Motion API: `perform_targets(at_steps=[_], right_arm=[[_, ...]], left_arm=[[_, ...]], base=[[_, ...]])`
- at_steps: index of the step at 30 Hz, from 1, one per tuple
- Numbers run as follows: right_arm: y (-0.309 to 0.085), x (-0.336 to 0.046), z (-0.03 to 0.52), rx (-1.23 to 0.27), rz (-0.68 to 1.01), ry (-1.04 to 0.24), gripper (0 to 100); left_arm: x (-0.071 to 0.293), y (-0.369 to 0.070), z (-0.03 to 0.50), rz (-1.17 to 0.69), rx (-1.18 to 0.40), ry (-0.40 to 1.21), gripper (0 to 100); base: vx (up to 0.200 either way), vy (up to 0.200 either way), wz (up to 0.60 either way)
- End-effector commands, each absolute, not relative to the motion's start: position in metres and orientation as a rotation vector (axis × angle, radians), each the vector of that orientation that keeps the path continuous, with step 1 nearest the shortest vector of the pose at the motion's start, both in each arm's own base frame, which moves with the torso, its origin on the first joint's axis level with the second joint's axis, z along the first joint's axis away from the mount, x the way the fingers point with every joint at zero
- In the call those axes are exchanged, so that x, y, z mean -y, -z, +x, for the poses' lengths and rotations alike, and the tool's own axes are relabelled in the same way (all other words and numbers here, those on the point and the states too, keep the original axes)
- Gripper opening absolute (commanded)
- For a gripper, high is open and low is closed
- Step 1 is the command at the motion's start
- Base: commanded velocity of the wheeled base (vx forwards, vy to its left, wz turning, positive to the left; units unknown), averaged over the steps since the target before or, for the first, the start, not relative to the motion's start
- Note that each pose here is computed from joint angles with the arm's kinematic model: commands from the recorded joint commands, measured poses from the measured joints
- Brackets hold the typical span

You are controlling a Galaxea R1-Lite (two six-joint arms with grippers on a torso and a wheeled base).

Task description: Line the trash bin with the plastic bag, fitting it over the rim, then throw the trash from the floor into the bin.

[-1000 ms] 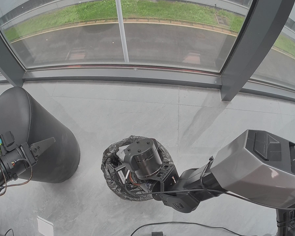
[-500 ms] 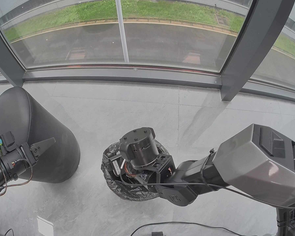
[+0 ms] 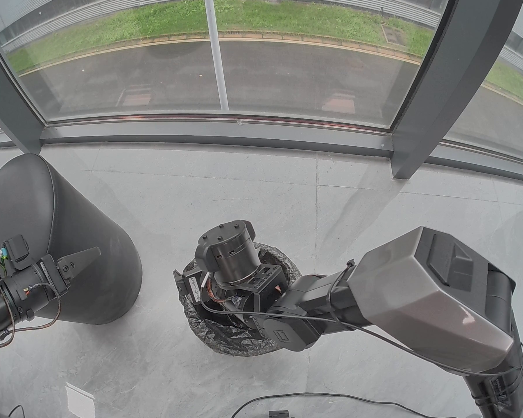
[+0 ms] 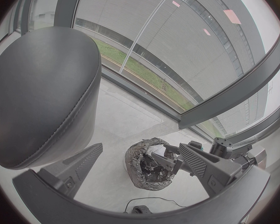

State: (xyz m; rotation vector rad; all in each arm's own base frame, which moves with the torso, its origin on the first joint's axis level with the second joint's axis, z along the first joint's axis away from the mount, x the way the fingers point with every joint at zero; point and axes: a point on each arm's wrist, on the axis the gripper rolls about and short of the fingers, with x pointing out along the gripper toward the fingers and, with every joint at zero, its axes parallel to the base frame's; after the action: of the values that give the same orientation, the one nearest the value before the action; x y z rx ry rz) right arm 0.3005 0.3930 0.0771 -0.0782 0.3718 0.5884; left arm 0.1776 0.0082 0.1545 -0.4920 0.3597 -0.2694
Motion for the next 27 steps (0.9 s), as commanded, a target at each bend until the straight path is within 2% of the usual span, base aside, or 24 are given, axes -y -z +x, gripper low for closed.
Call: perform_targets(at_steps=[1,27], right_arm=[[-0.059,-0.403,0.31,-0.389,-0.091,-0.587,100],[-0.016,-0.41,0.336,-0.459,-0.12,-0.559,100]], left_arm=[[-0.009,-0.152,0.18,-0.496,-0.371,0.265,100],[-0.009,-0.15,0.182,-0.497,-0.382,0.263,100]], base=[[0.0,0.0,0.0],[0.0,0.0,0.0]])
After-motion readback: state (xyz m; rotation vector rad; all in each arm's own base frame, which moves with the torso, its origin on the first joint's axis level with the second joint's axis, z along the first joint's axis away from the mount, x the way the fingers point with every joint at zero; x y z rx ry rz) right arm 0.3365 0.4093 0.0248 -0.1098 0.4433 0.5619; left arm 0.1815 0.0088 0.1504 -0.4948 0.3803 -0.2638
